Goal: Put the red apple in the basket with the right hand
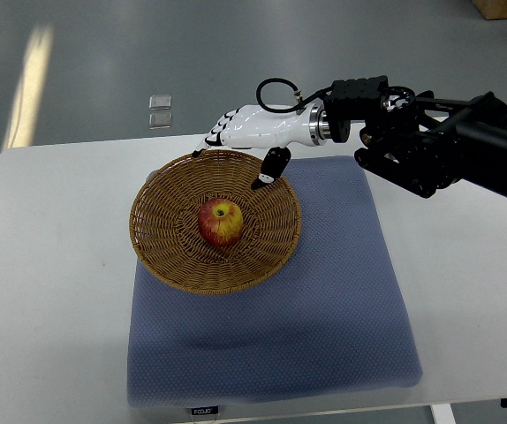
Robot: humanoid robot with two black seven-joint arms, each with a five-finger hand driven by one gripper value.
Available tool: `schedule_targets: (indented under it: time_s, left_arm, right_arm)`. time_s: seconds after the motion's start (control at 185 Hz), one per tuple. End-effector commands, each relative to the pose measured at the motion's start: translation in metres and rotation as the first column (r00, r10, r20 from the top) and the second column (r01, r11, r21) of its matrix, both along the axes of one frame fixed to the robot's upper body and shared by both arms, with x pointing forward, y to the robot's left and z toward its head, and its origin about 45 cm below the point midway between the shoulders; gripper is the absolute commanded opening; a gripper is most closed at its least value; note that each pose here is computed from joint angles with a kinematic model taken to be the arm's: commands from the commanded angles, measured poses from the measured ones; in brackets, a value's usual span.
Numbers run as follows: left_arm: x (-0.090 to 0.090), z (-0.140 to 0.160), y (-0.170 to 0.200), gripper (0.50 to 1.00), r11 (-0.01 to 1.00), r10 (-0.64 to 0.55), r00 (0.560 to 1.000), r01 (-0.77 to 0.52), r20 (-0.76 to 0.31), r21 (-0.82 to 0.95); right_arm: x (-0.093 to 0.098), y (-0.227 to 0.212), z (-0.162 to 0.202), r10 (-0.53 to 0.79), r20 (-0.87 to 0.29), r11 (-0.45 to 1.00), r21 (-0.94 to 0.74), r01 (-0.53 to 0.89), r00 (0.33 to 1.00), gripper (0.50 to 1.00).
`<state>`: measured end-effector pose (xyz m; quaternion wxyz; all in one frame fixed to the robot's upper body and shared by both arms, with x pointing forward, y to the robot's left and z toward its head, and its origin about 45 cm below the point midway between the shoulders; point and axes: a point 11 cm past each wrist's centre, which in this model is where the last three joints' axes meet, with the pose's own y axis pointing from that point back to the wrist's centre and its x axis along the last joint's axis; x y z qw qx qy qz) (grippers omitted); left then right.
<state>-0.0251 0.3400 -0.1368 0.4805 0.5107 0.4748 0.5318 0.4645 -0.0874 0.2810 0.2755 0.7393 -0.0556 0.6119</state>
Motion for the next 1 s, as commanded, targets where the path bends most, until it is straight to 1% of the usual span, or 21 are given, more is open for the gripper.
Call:
schedule_targets:
  time_s: [0.0, 0.146, 0.216, 0.27, 0.302, 0.345, 0.351, 0.394, 0.458, 0.539, 0.588, 0.593, 0.658, 0.707, 0.712, 0.734, 0.809, 0.922, 0.976, 0.982, 0.992]
  left_arm:
    - [0.000, 0.000, 0.000, 1.000, 1.000, 0.000, 1.000, 0.000, 0.000, 0.000]
    - [0.000, 0.000, -0.001, 1.000, 1.000, 0.000, 1.000, 0.000, 0.000, -0.002]
    - [0.000, 0.000, 0.000, 1.000, 1.000, 0.000, 1.000, 0.000, 0.000, 0.000]
    - [0.000, 0.000, 0.000, 1.000, 1.000, 0.000, 1.000, 0.000, 0.000, 0.000]
    - [0.000, 0.000, 0.000, 1.000, 1.000, 0.000, 1.000, 0.000, 0.000, 0.000]
    - [0.000, 0.000, 0.000, 1.000, 1.000, 0.000, 1.000, 0.000, 0.000, 0.000]
    - [0.000, 0.000, 0.000, 1.000, 1.000, 0.000, 1.000, 0.000, 0.000, 0.000]
    - [0.000, 0.000, 0.000, 1.000, 1.000, 0.000, 1.000, 0.000, 0.000, 0.000]
    - [0.000, 0.000, 0.000, 1.000, 1.000, 0.000, 1.000, 0.000, 0.000, 0.000]
    - [0.000, 0.000, 0.000, 1.000, 1.000, 0.000, 1.000, 0.000, 0.000, 0.000]
    - [0.000, 0.000, 0.000, 1.000, 1.000, 0.000, 1.000, 0.000, 0.000, 0.000]
    - [0.000, 0.000, 0.000, 1.000, 1.000, 0.001, 1.000, -0.001, 0.000, 0.000]
    - [0.000, 0.000, 0.000, 1.000, 1.000, 0.000, 1.000, 0.000, 0.000, 0.001]
    - [0.000, 0.000, 0.000, 1.000, 1.000, 0.000, 1.000, 0.000, 0.000, 0.001]
    - [0.000, 0.000, 0.000, 1.000, 1.000, 0.000, 1.000, 0.000, 0.000, 0.000]
    - [0.000, 0.000, 0.000, 1.000, 1.000, 0.000, 1.000, 0.000, 0.000, 0.000]
    - [0.000, 0.000, 0.000, 1.000, 1.000, 0.000, 1.000, 0.000, 0.000, 0.001]
    - [0.000, 0.000, 0.000, 1.000, 1.000, 0.000, 1.000, 0.000, 0.000, 0.000]
    - [0.000, 0.000, 0.000, 1.000, 1.000, 0.000, 1.000, 0.000, 0.000, 0.000]
    - [0.000, 0.000, 0.000, 1.000, 1.000, 0.000, 1.000, 0.000, 0.000, 0.000]
    - [0.000, 0.000, 0.000, 1.000, 1.000, 0.000, 1.000, 0.000, 0.000, 0.000]
  right_arm:
    - [0.008, -0.009, 0.014, -0.037, 0.020, 0.998, 0.047, 0.036, 0.999, 0.913]
    - [0.020, -0.014, 0.043, -0.128, -0.045, 0.954, 0.268, 0.136, 0.991, 0.913]
    - [0.030, -0.022, 0.061, -0.185, -0.111, 0.885, 0.414, 0.214, 0.977, 0.913]
    - [0.036, -0.032, 0.067, -0.220, -0.176, 0.815, 0.507, 0.280, 0.960, 0.913]
    - [0.039, -0.038, 0.068, -0.236, -0.215, 0.771, 0.553, 0.317, 0.948, 0.913]
    - [0.039, -0.038, 0.068, -0.236, -0.215, 0.770, 0.553, 0.318, 0.948, 0.913]
    - [0.044, -0.049, 0.074, -0.252, -0.272, 0.690, 0.623, 0.370, 0.929, 0.913]
    - [0.048, -0.059, 0.081, -0.259, -0.309, 0.622, 0.672, 0.403, 0.915, 0.913]
    - [0.051, -0.069, 0.081, -0.256, -0.378, 0.520, 0.722, 0.456, 0.890, 0.913]
    - [0.053, -0.083, 0.068, -0.261, -0.454, 0.415, 0.744, 0.523, 0.852, 0.915]
    - [0.053, -0.083, 0.068, -0.261, -0.454, 0.415, 0.744, 0.524, 0.852, 0.915]
    - [0.054, -0.092, 0.057, -0.264, -0.500, 0.357, 0.744, 0.565, 0.825, 0.915]
    - [0.057, -0.103, 0.044, -0.283, -0.563, 0.289, 0.722, 0.628, 0.777, 0.913]
    - [0.057, -0.103, 0.044, -0.283, -0.563, 0.289, 0.722, 0.628, 0.777, 0.913]
    - [0.058, -0.113, 0.037, -0.280, -0.608, 0.221, 0.712, 0.666, 0.743, 0.913]
    - [0.058, -0.117, 0.033, -0.274, -0.628, 0.191, 0.707, 0.681, 0.729, 0.915]
    - [0.059, -0.125, 0.027, -0.253, -0.674, 0.115, 0.691, 0.713, 0.694, 0.915]
    - [0.059, -0.136, 0.013, -0.204, -0.759, -0.013, 0.634, 0.773, 0.618, 0.915]
    - [0.059, -0.136, 0.012, -0.204, -0.759, -0.013, 0.634, 0.773, 0.618, 0.915]
    - [0.058, -0.140, 0.004, -0.171, -0.799, -0.066, 0.593, 0.803, 0.576, 0.915]
    - [0.058, -0.141, 0.002, -0.162, -0.808, -0.079, 0.583, 0.809, 0.566, 0.915]
